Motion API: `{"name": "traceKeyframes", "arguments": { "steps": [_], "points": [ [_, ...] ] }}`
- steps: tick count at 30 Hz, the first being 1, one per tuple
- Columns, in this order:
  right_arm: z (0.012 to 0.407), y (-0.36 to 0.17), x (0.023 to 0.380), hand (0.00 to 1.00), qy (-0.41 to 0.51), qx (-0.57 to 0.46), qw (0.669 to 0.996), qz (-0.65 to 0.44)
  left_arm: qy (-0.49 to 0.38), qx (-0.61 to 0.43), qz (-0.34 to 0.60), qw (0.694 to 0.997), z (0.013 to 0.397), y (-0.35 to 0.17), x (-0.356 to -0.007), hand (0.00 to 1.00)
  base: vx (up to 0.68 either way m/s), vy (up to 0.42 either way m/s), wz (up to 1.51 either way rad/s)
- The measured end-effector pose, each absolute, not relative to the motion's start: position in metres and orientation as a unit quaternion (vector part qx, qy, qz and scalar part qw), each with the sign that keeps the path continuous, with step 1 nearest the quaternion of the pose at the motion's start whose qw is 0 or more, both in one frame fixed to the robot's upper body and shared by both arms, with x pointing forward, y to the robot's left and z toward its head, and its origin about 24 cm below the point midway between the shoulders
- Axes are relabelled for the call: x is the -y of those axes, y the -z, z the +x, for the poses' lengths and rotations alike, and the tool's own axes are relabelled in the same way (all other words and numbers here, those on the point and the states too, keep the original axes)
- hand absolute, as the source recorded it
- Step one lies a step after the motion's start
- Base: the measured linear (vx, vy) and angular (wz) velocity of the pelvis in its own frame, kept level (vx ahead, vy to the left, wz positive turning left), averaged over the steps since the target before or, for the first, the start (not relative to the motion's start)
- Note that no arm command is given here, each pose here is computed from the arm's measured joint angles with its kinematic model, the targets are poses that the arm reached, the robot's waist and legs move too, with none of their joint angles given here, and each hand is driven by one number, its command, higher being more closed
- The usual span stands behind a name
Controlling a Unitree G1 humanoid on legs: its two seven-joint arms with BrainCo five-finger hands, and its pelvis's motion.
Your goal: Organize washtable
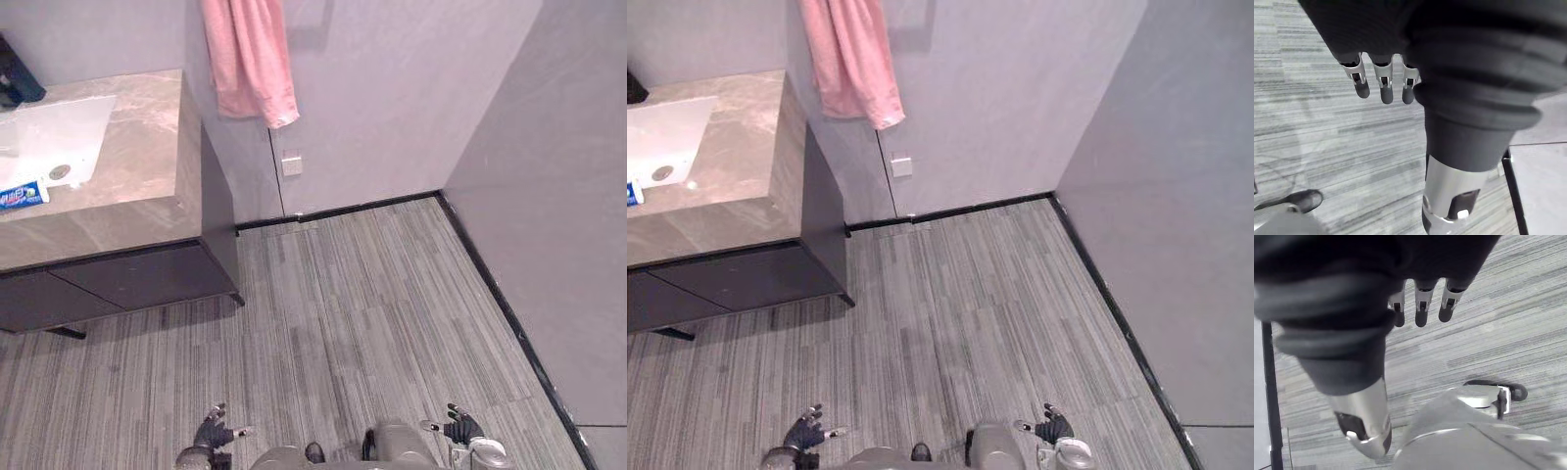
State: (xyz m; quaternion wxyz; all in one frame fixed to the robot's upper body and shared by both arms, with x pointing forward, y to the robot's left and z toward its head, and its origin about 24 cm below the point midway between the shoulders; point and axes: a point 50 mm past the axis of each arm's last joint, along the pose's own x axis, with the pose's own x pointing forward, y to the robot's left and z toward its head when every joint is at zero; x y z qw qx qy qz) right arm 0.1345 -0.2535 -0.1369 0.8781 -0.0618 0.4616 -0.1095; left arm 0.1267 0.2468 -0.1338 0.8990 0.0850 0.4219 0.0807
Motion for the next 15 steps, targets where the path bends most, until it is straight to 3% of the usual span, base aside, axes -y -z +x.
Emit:
{"name": "traceKeyframes", "arguments": {
  "steps": [11, 15],
  "points": [
    [0.121, 0.139, 0.257, 0.0, 0.114, -0.476, 0.869, -0.067, -0.055, -0.427, 0.049, 0.901, 0.125, 0.142, -0.213, 0.0, 0.42, -0.204, 0.26],
    [0.144, 0.129, 0.257, 0.0, 0.12, -0.433, 0.892, -0.056, -0.052, -0.408, 0.045, 0.91, 0.134, 0.138, -0.209, 0.0, 0.24, -0.017, -0.19]
  ]
}}
